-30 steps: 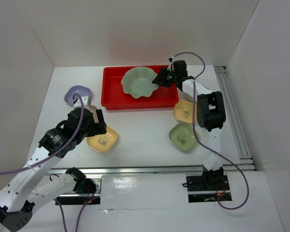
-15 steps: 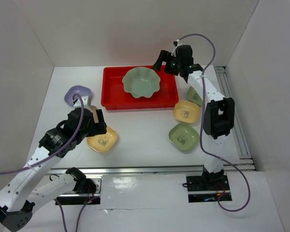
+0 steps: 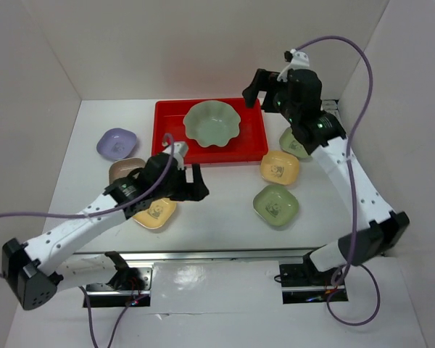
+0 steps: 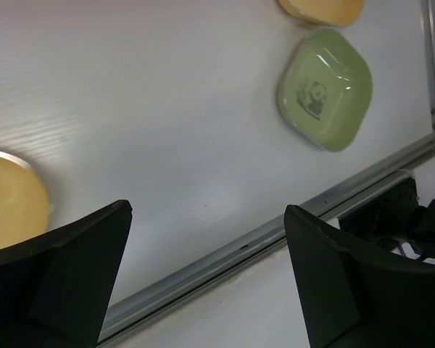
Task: Place the plates into the plastic bin on the countertop
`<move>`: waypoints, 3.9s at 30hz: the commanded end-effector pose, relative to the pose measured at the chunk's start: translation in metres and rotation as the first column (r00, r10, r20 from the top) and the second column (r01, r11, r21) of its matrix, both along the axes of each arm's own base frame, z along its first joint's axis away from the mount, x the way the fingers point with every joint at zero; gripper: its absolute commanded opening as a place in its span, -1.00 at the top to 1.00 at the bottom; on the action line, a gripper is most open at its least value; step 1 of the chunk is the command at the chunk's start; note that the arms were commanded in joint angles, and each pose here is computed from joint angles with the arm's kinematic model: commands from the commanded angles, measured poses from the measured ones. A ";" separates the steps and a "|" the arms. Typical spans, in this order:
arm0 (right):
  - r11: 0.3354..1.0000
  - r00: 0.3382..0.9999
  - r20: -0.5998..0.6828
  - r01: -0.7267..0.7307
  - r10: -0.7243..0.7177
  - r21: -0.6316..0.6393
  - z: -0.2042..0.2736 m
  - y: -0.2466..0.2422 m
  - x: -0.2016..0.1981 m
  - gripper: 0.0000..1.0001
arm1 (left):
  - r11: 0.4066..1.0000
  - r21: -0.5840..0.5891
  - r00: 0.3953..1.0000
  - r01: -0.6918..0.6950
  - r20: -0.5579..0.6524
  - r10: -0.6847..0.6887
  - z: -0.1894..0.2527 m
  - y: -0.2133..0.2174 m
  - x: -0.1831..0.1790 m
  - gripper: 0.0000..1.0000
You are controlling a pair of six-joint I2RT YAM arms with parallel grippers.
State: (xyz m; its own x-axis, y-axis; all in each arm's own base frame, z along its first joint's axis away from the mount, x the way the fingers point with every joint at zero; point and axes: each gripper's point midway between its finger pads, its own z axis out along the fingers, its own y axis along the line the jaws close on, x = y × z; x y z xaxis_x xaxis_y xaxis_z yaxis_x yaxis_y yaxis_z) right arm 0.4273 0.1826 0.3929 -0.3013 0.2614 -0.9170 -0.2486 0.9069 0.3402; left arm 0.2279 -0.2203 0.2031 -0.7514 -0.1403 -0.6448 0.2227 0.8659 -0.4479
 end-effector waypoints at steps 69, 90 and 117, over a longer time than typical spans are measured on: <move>0.993 0.957 0.280 0.047 -0.076 0.112 0.127 -0.075 -0.195 -1.00 | 0.949 0.309 0.998 -0.057 -0.015 0.065 -0.035 -0.144 0.087 1.00; 0.991 0.949 0.310 0.014 -0.054 0.131 0.133 -0.079 -0.210 -1.00 | 0.809 0.078 0.811 -0.583 0.000 0.585 -0.002 0.017 0.294 1.00; 0.998 0.959 0.281 0.003 -0.020 0.063 0.110 -0.071 -0.200 -1.00 | 0.851 -0.001 0.849 -0.524 0.078 0.523 -0.030 -0.008 0.355 -0.12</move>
State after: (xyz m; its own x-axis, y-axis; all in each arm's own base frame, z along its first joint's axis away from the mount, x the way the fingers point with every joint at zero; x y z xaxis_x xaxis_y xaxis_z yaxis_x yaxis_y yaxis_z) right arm 0.2284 0.1128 0.5024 -0.0408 0.3399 -0.9396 -0.3244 0.8849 0.3342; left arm 0.5647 -0.2184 0.1524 -0.5694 -0.4843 -0.6643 -0.2895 0.8744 -0.3894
